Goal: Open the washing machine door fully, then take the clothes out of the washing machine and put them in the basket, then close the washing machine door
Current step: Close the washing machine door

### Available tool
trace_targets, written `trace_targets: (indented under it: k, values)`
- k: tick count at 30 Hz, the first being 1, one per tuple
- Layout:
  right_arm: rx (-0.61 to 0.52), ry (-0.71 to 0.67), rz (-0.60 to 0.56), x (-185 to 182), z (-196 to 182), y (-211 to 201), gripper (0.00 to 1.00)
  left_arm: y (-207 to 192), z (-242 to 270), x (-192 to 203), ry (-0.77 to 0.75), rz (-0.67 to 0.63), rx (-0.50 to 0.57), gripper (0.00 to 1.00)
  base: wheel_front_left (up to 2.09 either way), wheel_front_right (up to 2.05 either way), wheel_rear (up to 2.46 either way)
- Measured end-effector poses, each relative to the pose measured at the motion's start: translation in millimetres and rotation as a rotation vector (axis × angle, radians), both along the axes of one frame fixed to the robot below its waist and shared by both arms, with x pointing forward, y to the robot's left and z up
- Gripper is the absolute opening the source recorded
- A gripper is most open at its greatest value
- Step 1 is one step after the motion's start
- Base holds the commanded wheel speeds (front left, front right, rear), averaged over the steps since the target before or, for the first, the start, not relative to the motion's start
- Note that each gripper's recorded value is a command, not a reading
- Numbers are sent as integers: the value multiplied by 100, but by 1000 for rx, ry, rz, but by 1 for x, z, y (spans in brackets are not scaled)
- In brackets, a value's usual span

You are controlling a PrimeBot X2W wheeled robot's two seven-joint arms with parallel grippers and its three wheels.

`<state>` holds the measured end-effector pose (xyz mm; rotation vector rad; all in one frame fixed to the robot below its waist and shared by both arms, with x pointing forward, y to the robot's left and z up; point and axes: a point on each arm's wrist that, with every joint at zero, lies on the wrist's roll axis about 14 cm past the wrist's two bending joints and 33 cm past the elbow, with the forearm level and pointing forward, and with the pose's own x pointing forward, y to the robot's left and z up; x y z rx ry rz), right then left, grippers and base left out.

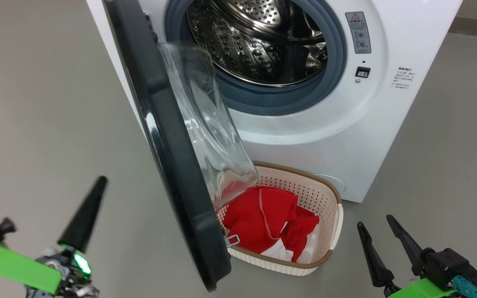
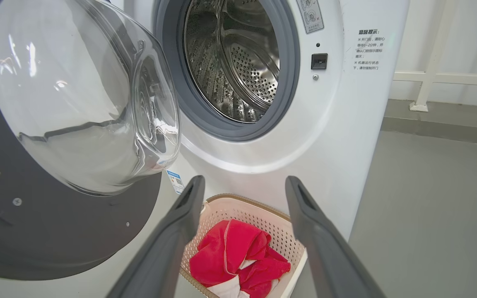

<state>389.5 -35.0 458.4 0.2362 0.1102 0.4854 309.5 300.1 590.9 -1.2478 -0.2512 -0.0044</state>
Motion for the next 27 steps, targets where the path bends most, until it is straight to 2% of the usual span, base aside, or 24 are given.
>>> trace_targets:
  k: [4,8,15,27]
  values:
    - [1,7,-6,1,-3,-2,100,-33,-2,4,30,-206,-17,0,0,0,0]
    - [2,12,-14,2,-4,-4,100,-53,-10,4,76,-330,-6,0,0,0,0]
    - [8,16,-36,9,-7,-10,100,-72,-18,15,103,-429,-17,0,0,0,0]
    - [11,20,-100,20,-10,-30,100,-97,-18,40,99,-521,-16,0,0,0,0]
